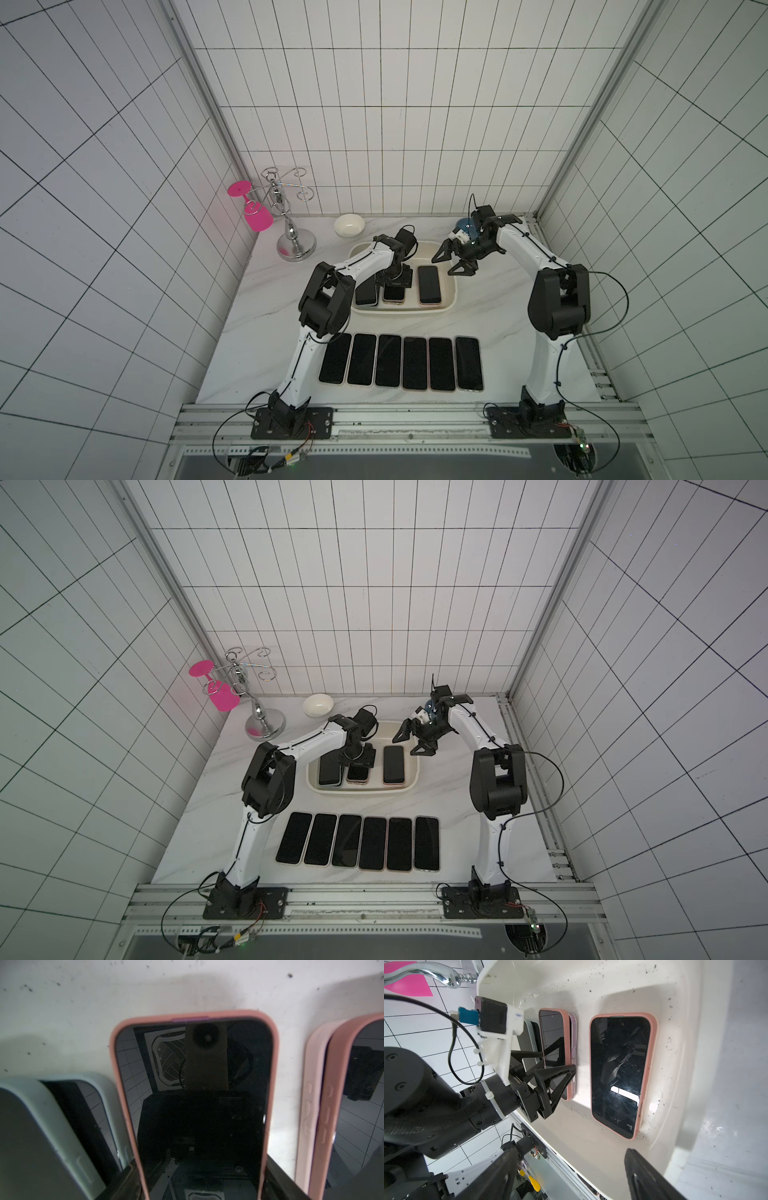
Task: Take the phone out of the storage box
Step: Pick up the phone from the storage box, then place the phone at the center of the board.
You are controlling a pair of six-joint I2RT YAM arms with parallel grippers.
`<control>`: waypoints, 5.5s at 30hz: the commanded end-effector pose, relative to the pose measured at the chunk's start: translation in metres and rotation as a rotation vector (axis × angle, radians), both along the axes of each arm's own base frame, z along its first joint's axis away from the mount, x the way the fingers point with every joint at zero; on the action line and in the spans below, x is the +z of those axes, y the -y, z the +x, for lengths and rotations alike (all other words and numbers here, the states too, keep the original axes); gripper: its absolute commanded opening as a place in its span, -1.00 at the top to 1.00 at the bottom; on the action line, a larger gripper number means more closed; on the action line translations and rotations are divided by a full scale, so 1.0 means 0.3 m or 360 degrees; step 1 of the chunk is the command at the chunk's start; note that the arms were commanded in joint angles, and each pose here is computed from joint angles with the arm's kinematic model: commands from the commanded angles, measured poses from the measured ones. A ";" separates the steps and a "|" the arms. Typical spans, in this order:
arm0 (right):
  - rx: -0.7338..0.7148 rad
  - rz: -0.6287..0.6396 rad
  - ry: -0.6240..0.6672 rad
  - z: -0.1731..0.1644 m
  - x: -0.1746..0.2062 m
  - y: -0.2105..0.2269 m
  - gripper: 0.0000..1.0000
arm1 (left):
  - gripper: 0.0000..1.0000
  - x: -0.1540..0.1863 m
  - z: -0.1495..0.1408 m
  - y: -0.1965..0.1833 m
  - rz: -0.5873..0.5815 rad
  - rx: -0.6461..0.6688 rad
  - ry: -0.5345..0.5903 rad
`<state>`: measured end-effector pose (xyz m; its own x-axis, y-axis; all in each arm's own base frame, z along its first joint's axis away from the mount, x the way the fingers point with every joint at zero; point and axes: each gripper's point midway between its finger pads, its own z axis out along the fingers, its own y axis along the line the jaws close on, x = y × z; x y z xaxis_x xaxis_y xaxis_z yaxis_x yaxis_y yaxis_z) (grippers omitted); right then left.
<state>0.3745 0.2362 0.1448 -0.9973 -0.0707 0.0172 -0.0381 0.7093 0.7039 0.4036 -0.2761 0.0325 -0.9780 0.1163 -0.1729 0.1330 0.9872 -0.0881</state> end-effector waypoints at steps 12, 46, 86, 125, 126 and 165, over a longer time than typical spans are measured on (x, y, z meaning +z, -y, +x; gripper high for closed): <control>0.0010 -0.0021 -0.0022 -0.034 -0.013 0.026 -0.72 | -0.64 0.028 0.032 -0.001 -0.0039 0.0039 0.0073; 0.0087 0.0197 -0.0008 0.040 0.044 -0.084 -0.59 | -0.43 0.356 -0.037 0.066 -0.0372 -0.0085 0.0205; 0.0414 0.0529 -0.0241 -0.169 0.023 -0.317 0.74 | -0.45 0.462 -0.130 0.146 -0.0716 -0.0233 0.0101; 0.0082 -0.1156 -0.0607 -0.693 -0.296 0.500 0.84 | -0.95 0.559 -0.143 -0.010 -0.1005 -0.0043 0.0173; 0.0088 -0.1137 -0.0619 -0.699 -0.306 0.494 0.79 | -0.95 0.556 -0.142 -0.010 -0.1004 -0.0042 0.0171; -0.0420 -0.1040 -0.0533 -0.454 -0.265 0.646 -0.25 | -0.95 0.488 -0.121 -0.021 -0.0906 0.0027 0.0125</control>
<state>0.2179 0.0492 0.0483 -0.8967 0.2864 0.3376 0.3351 0.9374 0.0947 0.3628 -0.2688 0.1765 -0.9658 -0.0258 -0.2581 0.1408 0.7836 -0.6051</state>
